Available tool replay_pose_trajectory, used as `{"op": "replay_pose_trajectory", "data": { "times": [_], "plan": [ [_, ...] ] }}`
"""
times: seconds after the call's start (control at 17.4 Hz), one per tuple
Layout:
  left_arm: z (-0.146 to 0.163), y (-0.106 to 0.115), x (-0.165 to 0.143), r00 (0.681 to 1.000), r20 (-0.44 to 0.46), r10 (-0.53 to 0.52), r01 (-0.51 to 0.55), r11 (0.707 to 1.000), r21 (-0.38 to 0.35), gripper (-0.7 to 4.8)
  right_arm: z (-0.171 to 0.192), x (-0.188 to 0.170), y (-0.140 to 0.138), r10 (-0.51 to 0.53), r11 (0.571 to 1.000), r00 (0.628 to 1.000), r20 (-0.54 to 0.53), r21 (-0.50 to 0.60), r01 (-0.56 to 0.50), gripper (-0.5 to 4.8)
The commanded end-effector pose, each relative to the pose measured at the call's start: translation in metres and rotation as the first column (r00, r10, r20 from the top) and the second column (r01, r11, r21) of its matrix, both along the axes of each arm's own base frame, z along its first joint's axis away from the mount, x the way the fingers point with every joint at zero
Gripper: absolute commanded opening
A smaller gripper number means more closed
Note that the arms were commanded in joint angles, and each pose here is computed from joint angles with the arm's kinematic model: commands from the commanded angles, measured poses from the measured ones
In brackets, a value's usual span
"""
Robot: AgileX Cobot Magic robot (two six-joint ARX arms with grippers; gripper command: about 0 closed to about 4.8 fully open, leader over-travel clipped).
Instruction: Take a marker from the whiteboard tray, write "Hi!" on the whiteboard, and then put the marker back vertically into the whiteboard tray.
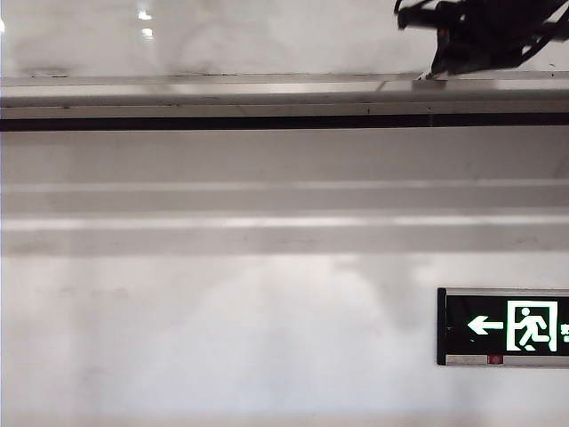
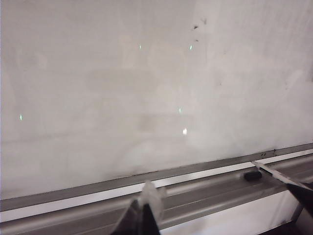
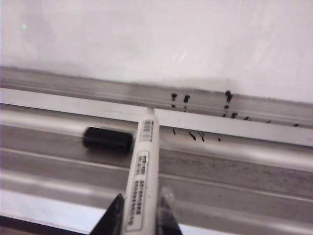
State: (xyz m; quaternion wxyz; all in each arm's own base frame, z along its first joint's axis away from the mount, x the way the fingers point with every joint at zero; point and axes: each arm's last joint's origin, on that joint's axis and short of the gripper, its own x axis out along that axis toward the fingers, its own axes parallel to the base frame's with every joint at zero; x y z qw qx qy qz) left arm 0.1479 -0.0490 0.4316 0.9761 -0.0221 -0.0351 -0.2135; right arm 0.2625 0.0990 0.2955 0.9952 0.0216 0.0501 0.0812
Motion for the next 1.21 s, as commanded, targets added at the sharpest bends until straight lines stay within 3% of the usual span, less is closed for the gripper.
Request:
{"op": "replay_pose_trajectory", "data": {
  "times": [0.06, 0.17, 0.4, 0.75, 1.21],
  "plan": [
    [0.004, 0.0, -0.002, 1.0, 0.021, -0.001, 0.001, 1.0, -0.005, -0.06, 0.014, -0.016, -0.006, 0.017, 1.0, 1.0, -0.012, 0.001, -0.017, 0.3],
    [0.004, 0.0, -0.002, 1.0, 0.022, -0.002, 0.002, 1.0, -0.005, -0.06, 0.022, -0.03, -0.01, 0.049, 0.999, 0.999, -0.024, 0.003, -0.049, 0.3],
    [0.006, 0.0, -0.002, 0.999, 0.043, -0.002, 0.002, 1.0, -0.012, -0.06, 0.075, -0.058, -0.013, 0.138, 0.988, 0.982, 0.13, 0.053, -0.146, 0.3],
    [0.01, 0.0, -0.003, 0.997, 0.08, -0.013, 0.014, 1.0, -0.021, -0.06, 0.18, -0.068, 0.024, 0.193, 0.959, 0.918, 0.345, 0.133, -0.252, 0.08],
    [0.011, 0.0, -0.004, 0.995, 0.097, -0.027, 0.029, 0.999, -0.023, -0.06, 0.191, -0.029, 0.099, 0.163, 0.977, 0.912, 0.378, 0.066, -0.202, -0.01]
  ]
}}
